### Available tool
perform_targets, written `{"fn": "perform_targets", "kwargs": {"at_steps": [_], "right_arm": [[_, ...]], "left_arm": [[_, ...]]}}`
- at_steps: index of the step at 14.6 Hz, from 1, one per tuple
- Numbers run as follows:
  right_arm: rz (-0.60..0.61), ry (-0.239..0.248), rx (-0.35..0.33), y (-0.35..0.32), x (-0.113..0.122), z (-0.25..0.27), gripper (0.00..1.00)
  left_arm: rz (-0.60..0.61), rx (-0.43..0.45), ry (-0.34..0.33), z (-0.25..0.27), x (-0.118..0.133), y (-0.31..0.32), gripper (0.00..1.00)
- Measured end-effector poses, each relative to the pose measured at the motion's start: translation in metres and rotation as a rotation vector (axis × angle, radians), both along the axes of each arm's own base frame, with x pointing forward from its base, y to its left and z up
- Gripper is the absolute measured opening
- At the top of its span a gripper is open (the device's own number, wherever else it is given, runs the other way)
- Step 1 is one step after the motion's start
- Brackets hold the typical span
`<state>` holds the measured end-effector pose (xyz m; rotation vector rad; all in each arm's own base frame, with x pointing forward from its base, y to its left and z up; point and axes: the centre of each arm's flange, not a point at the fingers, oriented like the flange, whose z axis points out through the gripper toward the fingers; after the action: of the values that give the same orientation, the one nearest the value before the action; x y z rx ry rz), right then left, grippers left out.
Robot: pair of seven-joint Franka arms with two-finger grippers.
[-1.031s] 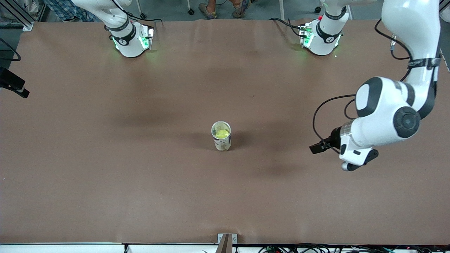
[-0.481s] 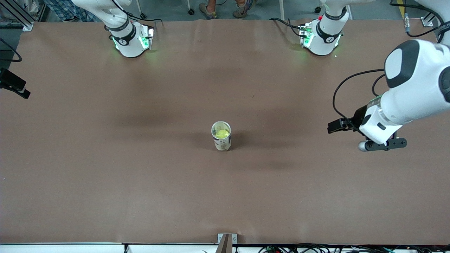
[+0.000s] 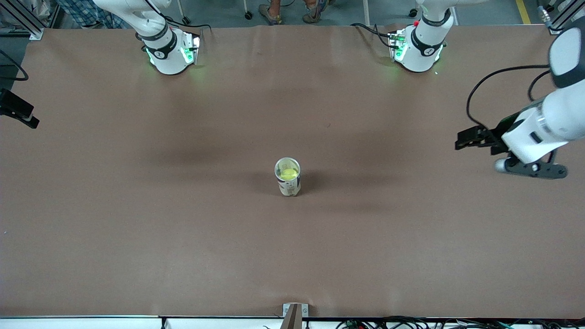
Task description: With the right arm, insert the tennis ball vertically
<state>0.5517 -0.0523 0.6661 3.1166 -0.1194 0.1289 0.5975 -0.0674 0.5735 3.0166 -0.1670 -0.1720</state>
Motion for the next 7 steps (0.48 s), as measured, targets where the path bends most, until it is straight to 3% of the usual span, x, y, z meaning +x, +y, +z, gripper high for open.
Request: {"fn": "perform_targets", "kwargs": {"at_steps": [7], "right_arm": [[0.000, -0.005, -0.001, 0.000, 0.001, 0.000, 1.00]], "left_arm": [[0.044, 0.014, -0.049, 0.054, -0.034, 0.020, 1.00]]}}
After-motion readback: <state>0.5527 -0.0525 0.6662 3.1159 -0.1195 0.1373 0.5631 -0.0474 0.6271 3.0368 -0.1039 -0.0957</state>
